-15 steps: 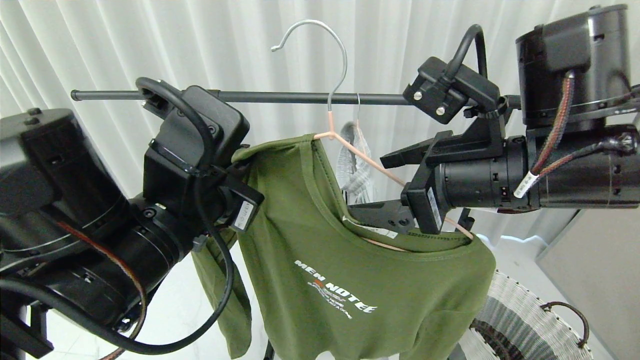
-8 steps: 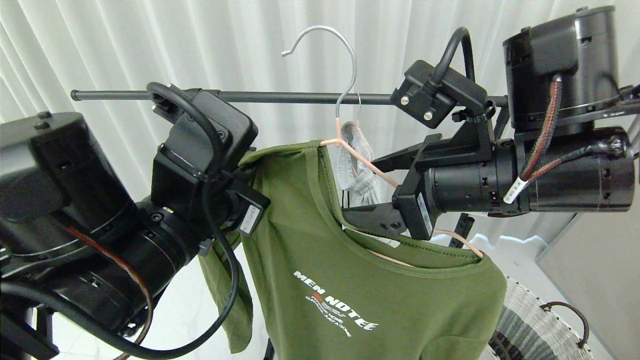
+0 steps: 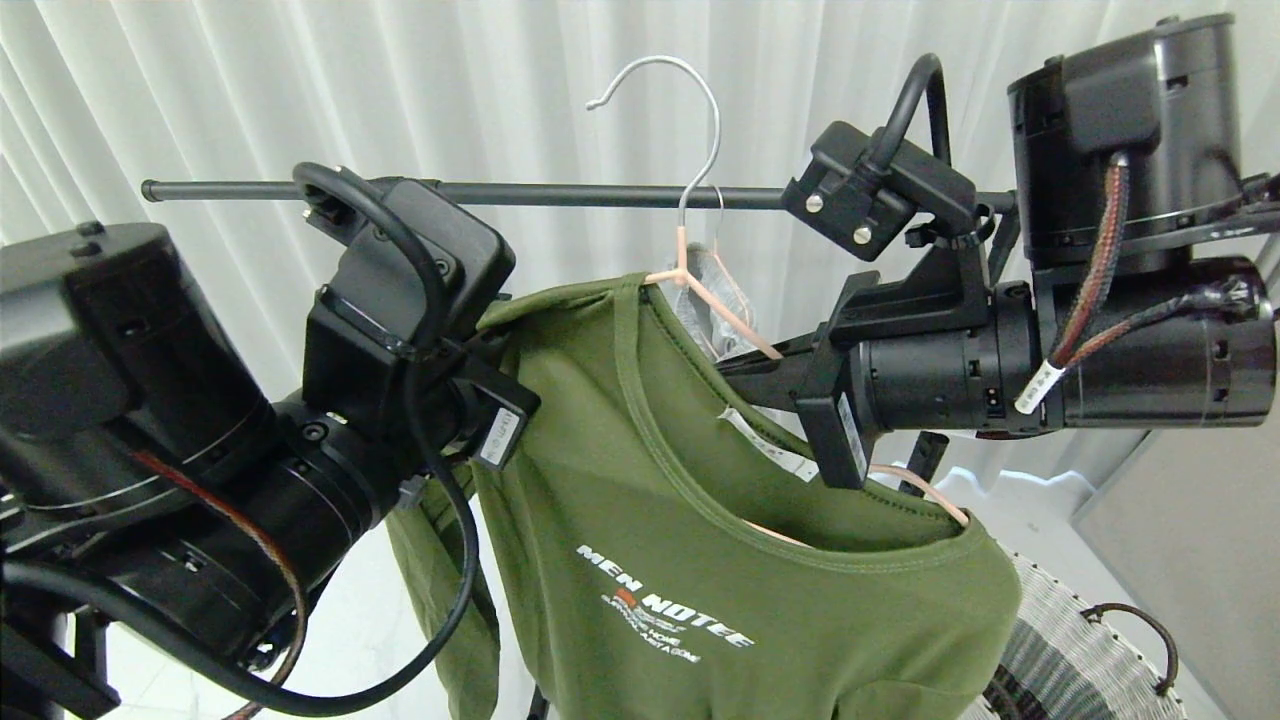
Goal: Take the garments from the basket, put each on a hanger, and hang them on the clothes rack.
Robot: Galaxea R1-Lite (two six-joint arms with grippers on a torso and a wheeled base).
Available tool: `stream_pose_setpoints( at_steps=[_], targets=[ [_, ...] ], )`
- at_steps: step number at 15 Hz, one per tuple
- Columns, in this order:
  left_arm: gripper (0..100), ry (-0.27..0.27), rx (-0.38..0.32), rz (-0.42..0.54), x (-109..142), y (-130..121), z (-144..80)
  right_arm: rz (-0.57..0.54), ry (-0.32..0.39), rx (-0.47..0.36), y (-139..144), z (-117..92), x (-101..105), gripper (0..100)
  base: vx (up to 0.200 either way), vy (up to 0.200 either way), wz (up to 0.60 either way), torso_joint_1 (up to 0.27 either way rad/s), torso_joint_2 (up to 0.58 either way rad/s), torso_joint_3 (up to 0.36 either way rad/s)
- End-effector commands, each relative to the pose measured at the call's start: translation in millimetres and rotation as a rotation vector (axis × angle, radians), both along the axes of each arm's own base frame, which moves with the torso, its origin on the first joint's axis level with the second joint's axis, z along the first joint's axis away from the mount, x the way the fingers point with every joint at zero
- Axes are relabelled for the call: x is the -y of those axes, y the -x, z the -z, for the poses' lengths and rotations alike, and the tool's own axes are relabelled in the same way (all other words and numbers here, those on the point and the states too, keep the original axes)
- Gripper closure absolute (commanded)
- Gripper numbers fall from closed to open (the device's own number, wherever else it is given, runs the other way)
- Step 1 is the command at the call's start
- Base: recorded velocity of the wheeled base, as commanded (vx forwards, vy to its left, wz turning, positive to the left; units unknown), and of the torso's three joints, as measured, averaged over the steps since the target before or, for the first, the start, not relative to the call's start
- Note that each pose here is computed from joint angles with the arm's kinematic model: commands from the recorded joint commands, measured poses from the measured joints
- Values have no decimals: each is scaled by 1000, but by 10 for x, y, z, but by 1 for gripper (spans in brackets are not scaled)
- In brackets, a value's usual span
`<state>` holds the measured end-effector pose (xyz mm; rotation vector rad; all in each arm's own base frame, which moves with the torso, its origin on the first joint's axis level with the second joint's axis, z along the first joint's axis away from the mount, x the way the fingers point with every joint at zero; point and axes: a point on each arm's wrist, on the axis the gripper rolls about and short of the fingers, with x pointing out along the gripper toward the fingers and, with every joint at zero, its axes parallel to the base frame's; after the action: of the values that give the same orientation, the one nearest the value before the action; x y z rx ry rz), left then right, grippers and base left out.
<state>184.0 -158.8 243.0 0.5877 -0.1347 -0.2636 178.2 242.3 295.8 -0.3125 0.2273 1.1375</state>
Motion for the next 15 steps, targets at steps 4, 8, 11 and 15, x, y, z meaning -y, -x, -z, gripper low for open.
stream_pose_setpoints(
  at_steps=[4, 8, 11, 15],
  targets=[
    [0, -7, -2, 0, 3, -6, 12, -43, -19, -7, 75, -35, -8, 100, 0, 0, 0, 0, 0, 0],
    [0, -2, -1, 0, 1, -3, 6, -62, -51, -49, 189, -76, -19, 100, 0, 0, 0, 0, 0, 0],
    [0, -2, -2, 0, -6, 4, 12, -46, -58, -70, 207, -72, 24, 100, 0, 0, 0, 0, 0, 0],
    [0, -2, -1, -3, -109, 105, 140, -2, -61, -67, 229, -69, 260, 100, 0, 0, 0, 0, 0, 0]
  ],
)
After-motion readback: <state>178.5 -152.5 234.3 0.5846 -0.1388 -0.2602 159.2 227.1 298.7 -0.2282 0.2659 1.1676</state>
